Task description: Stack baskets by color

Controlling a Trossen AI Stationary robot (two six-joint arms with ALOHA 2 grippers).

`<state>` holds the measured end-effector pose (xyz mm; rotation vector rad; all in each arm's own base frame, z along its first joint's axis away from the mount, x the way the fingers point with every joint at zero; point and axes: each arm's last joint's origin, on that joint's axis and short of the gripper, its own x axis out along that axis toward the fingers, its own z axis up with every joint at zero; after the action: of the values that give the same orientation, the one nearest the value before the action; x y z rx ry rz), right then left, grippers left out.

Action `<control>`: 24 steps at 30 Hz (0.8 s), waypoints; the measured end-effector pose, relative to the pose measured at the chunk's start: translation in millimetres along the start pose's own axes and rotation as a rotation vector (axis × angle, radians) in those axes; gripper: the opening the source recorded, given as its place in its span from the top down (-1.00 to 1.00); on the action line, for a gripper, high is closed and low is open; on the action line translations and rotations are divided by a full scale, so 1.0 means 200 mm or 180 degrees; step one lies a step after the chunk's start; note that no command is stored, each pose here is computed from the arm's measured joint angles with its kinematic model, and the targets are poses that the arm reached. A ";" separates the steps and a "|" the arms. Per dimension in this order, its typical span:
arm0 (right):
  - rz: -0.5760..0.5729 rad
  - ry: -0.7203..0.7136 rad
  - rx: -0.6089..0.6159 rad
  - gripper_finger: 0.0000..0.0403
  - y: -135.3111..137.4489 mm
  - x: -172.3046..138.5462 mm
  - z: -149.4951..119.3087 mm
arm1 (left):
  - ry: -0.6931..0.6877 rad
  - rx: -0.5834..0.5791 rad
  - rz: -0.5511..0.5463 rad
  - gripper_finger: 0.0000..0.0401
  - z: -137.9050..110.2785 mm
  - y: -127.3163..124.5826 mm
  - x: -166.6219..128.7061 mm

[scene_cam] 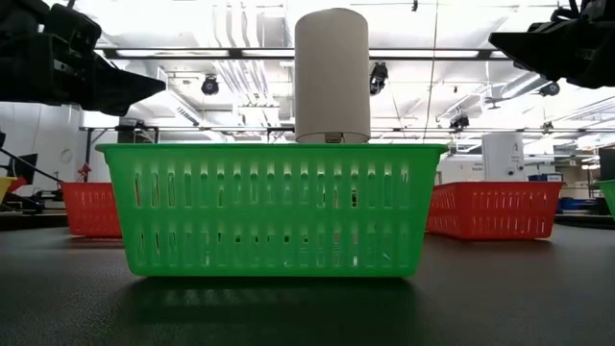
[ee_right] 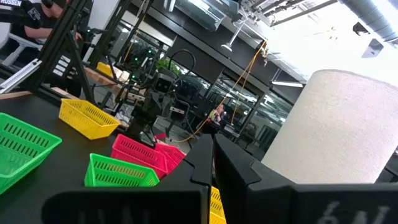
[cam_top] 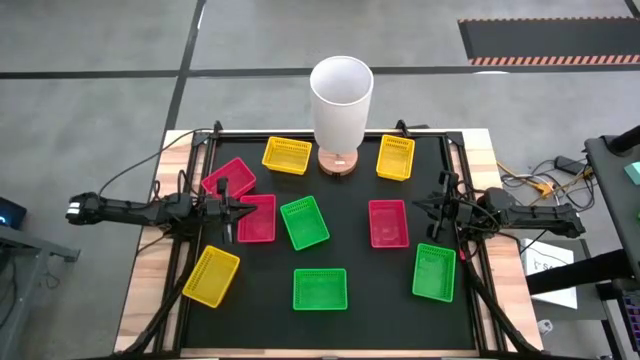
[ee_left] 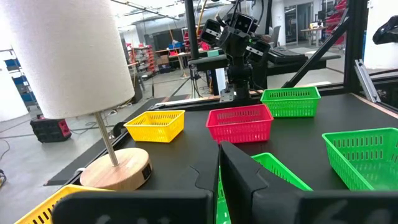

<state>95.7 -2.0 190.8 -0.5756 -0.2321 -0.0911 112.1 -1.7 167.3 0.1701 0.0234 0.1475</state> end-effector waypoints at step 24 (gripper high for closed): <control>-0.0010 -0.0017 0.0000 0.96 0.00 0.00 0.00 | -0.0956 -0.0975 -0.0002 1.00 0.14 0.03 -0.02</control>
<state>95.6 -2.0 191.3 -0.5756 -0.2383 -0.0926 107.9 -1.9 196.3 -0.1147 -0.2970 0.1220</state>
